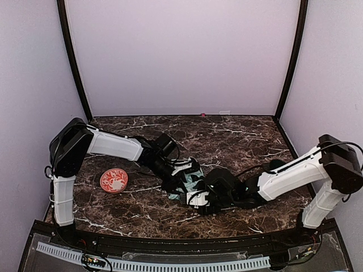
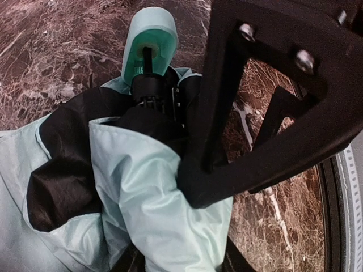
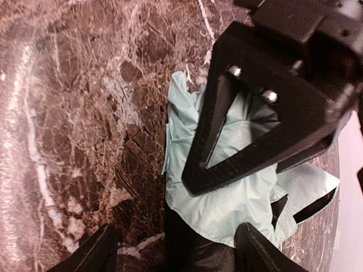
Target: Put away the umbrella
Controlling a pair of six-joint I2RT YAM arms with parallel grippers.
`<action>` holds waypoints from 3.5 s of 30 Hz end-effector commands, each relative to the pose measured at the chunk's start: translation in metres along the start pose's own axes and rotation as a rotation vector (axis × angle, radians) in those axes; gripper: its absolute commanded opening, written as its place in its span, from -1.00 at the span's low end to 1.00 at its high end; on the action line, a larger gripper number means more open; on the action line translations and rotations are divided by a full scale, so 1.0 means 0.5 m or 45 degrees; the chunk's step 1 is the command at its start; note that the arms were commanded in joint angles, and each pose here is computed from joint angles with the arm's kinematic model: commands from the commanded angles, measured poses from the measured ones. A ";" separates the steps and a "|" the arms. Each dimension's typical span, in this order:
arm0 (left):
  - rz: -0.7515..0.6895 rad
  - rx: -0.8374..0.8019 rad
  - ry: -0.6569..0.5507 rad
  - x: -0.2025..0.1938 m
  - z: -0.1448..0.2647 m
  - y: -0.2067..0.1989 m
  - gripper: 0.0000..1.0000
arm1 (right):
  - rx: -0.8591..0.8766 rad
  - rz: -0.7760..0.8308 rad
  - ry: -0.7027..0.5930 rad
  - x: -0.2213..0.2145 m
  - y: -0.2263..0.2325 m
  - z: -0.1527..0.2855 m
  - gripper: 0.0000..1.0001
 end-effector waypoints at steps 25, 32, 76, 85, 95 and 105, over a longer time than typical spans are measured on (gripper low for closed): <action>0.387 -0.107 0.463 -0.222 -0.037 -0.025 -0.38 | -0.016 0.119 0.125 -0.046 -0.034 -0.062 0.79; 0.365 -0.148 0.410 -0.199 -0.035 -0.027 -0.39 | 0.140 0.027 0.142 -0.059 -0.012 -0.093 0.03; -0.300 0.257 -0.810 0.132 0.234 -0.107 0.74 | -0.308 -0.420 -0.480 0.054 -0.357 0.284 -1.00; -0.343 0.205 -0.879 0.136 0.199 -0.141 0.37 | -0.327 -0.423 -0.570 0.089 -0.394 0.328 -1.00; -0.372 0.229 -0.986 0.147 0.200 -0.132 0.64 | -0.314 -0.398 -0.714 0.138 -0.422 0.401 -1.00; -0.421 0.176 -1.017 0.172 0.187 -0.144 0.70 | -0.317 -0.365 -0.772 0.155 -0.424 0.427 -1.00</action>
Point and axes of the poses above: each gripper's point midway between its finger pads, its own z axis back along the fingers, its own y axis along the line the jaws close on, x = y × z, the point moved 1 cm from there along z, back along the fingers, and after that the axes turned 8 degrees about z, right-handed, at the moved point
